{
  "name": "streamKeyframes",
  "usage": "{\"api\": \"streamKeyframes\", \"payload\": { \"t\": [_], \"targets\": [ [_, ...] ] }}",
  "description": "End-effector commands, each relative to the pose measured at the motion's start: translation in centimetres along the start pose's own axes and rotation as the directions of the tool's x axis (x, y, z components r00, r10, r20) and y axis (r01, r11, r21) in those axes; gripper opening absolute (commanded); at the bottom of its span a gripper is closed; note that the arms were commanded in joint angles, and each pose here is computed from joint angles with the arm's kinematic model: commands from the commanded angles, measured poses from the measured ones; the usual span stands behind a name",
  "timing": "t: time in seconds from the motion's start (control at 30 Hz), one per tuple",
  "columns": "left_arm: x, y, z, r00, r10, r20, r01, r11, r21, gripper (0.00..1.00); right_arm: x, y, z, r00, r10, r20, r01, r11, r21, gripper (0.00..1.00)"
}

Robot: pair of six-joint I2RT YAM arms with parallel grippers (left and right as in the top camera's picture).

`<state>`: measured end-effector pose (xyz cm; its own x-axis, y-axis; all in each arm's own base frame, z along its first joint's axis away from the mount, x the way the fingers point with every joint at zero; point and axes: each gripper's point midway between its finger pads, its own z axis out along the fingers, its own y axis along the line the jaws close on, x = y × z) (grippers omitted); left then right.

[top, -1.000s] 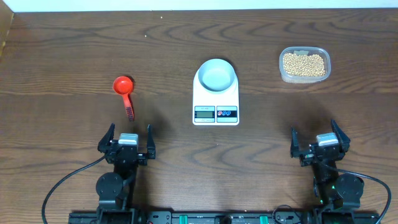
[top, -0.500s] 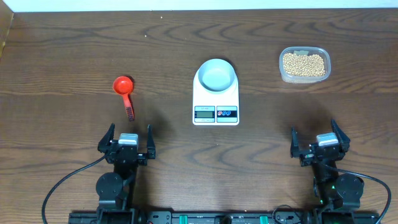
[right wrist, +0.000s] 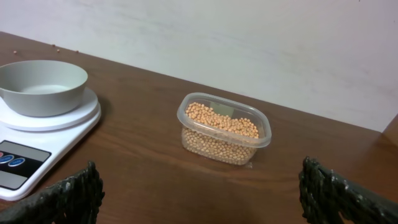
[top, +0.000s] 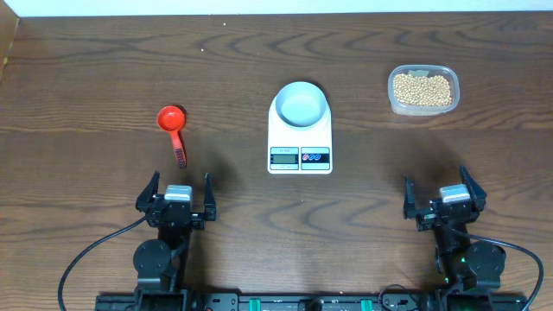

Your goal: Scoop item into bowl and weigh 50g on scale

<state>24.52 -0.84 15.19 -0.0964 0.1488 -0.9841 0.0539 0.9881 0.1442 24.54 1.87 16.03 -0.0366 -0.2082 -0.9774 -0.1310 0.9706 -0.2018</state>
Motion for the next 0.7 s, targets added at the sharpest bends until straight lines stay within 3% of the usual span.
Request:
{"api": "streamKeyframes", "payload": {
  "t": [0.0, 0.43, 0.67],
  "targets": [
    [1.4, -0.2, 0.0, 0.999, 0.001, -0.048, 0.0, 1.0, 0.009, 0.98, 0.1, 0.2, 0.0, 1.0, -0.005, 0.001, 0.005, 1.0, -0.008, 0.99],
    [-0.3, -1.3, 0.0, 1.0, -0.018, 0.016, 0.016, 0.997, 0.079, 0.98, 0.1, 0.2, 0.0, 1.0, -0.005, 0.001, 0.005, 1.0, -0.008, 0.99],
    [-3.6, -0.8, 0.1, 1.0, -0.018, -0.008, 0.019, 0.996, 0.082, 0.98, 0.1, 0.2, 0.0, 1.0, -0.005, 0.001, 0.005, 1.0, -0.008, 0.99]
  ]
}}
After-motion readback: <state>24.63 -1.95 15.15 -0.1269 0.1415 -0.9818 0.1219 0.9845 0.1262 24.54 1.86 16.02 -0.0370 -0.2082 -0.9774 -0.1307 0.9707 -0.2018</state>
